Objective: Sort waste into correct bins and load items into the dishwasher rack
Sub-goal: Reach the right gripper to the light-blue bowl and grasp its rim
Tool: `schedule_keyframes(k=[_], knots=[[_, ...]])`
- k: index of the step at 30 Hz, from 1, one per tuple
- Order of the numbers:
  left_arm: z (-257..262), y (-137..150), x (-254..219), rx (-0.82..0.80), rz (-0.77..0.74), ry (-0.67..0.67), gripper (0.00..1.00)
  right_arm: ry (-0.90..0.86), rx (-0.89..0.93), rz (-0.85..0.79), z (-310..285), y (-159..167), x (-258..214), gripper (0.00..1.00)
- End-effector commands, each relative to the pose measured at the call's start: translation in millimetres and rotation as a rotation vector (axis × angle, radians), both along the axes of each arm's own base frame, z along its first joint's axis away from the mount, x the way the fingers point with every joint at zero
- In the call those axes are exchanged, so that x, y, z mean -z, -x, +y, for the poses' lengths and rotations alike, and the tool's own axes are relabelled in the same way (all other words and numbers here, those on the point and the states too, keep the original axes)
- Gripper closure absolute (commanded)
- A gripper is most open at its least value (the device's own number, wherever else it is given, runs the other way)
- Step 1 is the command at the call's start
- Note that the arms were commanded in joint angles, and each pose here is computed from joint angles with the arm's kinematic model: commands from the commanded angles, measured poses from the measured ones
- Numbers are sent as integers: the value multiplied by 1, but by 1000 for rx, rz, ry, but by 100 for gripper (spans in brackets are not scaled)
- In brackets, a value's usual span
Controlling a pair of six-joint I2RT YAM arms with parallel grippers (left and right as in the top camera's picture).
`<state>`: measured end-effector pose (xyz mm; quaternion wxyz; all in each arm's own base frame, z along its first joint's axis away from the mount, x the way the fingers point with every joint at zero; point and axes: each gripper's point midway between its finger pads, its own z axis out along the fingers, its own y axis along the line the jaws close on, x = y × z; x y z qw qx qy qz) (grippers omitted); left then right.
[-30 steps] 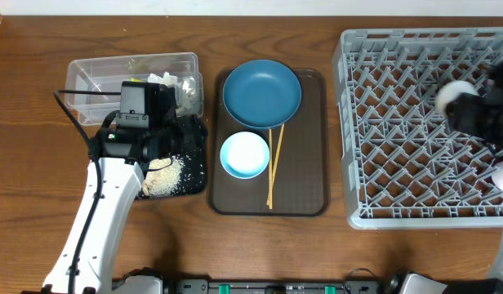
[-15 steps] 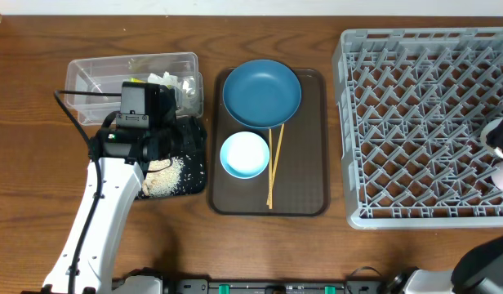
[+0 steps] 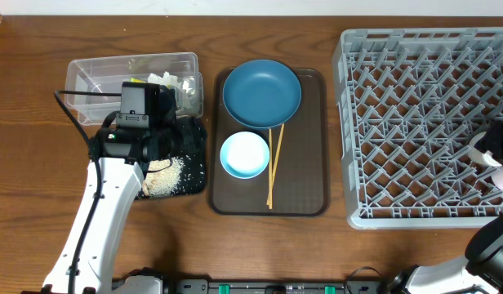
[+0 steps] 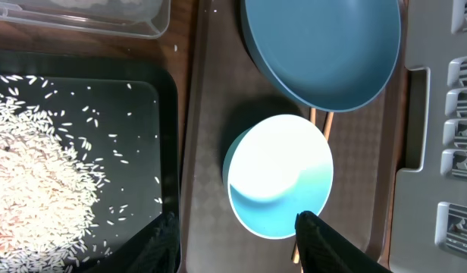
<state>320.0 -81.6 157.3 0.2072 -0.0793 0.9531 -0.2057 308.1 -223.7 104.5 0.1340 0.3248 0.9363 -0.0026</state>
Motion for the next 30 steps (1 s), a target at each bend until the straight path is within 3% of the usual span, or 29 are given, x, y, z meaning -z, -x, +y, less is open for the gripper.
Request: schedule_keyframes(k=[1,5,16,21,26,30], knots=[[3,-1,-6,-2,-24,-14,47,-8,2,-42,-1,-9,-7,29],[3,-1,-6,-2,-24,-13,47,-52,-20,-111,6,-21,-12,18],[4,1,-5,-3,-13,-18,46,-100,-94,-362,35,-43,-76,21],[19,7,4,-45,28,-101,46,-183,-237,-491,90,-58,-114,21],[37,18,13,-91,80,-196,46,-228,-432,-484,166,-72,-122,21],[62,27,19,-236,138,-287,46,-252,-604,-455,233,-79,-118,21]])
